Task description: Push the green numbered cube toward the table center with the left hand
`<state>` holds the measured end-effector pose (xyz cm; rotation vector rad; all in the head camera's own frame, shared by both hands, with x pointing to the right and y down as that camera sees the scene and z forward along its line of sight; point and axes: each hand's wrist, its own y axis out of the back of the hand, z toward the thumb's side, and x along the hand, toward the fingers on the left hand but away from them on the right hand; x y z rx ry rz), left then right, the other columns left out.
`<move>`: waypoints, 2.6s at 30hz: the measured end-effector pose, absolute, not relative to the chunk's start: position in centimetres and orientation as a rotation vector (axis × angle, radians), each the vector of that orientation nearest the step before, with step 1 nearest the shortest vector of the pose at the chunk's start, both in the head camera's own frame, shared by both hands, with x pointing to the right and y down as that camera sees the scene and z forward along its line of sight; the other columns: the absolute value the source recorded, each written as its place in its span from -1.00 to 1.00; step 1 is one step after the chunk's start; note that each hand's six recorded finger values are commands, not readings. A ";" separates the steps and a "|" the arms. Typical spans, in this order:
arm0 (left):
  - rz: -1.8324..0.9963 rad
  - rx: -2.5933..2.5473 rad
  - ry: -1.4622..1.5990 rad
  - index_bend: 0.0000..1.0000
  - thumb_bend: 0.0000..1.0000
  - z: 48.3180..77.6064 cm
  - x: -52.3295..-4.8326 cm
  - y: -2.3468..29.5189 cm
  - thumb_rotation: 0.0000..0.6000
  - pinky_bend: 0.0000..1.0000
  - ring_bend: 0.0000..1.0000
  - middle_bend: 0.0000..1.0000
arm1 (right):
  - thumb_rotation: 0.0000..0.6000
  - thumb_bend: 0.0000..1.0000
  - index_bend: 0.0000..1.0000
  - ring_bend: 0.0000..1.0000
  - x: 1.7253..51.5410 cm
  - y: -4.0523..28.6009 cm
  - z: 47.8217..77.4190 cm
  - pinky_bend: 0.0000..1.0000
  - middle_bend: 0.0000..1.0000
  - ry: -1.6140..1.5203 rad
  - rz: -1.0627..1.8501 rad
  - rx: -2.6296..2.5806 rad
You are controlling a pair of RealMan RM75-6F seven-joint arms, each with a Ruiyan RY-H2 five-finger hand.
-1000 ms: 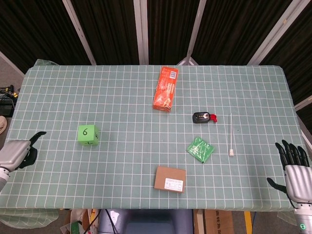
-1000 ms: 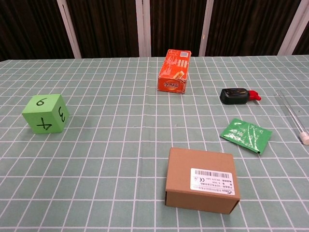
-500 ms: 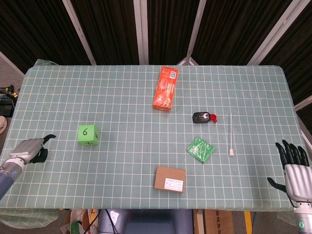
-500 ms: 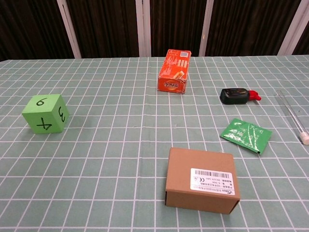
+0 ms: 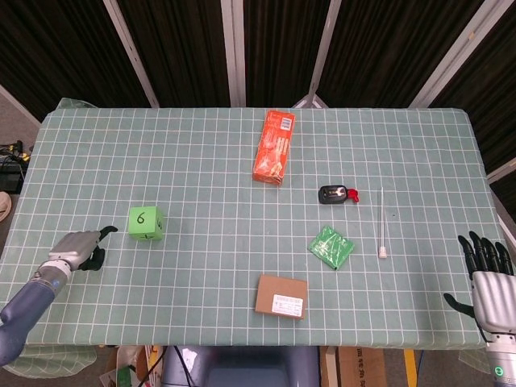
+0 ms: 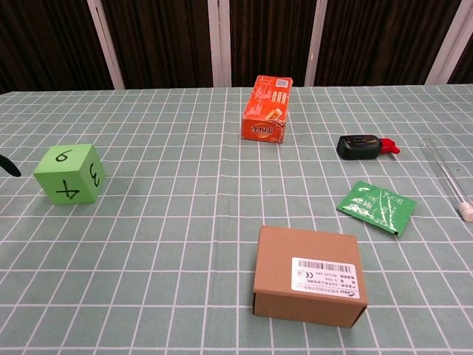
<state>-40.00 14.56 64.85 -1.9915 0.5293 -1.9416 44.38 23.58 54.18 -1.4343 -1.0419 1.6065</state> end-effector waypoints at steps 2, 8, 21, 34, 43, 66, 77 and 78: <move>-1.932 -1.994 0.532 -0.73 0.80 65.1 -39.5 14.6 1.00 0.36 0.40 0.66 | 1.00 -0.91 -0.88 -1.00 44.4 23.6 54.2 -1.00 -1.00 -1.045 1.609 -1.434; -1.899 -2.005 0.532 -0.72 0.80 65.7 -38.0 14.8 1.00 0.36 0.40 0.66 | 1.00 -0.91 -0.88 -1.00 44.6 23.5 53.9 -1.00 -1.00 -1.058 1.611 -1.427; -1.842 -2.019 0.501 -0.72 0.80 66.0 -35.6 15.5 1.00 0.36 0.40 0.66 | 1.00 -0.91 -0.88 -1.00 44.9 23.4 53.8 -1.00 -1.00 -1.072 1.626 -1.421; -1.778 -2.028 0.460 -0.72 0.80 66.1 -32.6 15.8 1.00 0.36 0.40 0.66 | 1.00 -0.91 -0.88 -1.00 45.2 23.3 53.6 -1.00 -1.00 -1.086 1.631 -1.419; -1.740 -1.986 0.441 -0.72 0.80 66.1 -30.6 15.6 1.00 0.36 0.40 0.66 | 1.00 -0.91 -0.88 -1.00 45.4 23.3 53.5 -1.00 -1.00 -1.088 1.634 -1.420; -1.689 -1.996 0.445 -0.71 0.80 67.2 -24.5 15.0 1.00 0.36 0.40 0.66 | 1.00 -0.91 -0.88 -1.00 45.4 23.4 54.3 -1.00 -1.00 -1.053 1.662 -1.446; -1.703 -1.965 0.505 -0.70 0.80 67.7 -24.4 13.6 1.00 0.36 0.40 0.66 | 1.00 -0.91 -0.88 -1.00 45.6 23.2 54.4 -1.00 -1.00 -1.053 1.670 -1.442; -1.702 -1.962 0.515 -0.70 0.80 67.7 -24.4 13.4 1.00 0.36 0.40 0.66 | 1.00 -0.91 -0.88 -1.00 45.6 23.2 54.4 -1.00 -1.00 -1.053 1.670 -1.442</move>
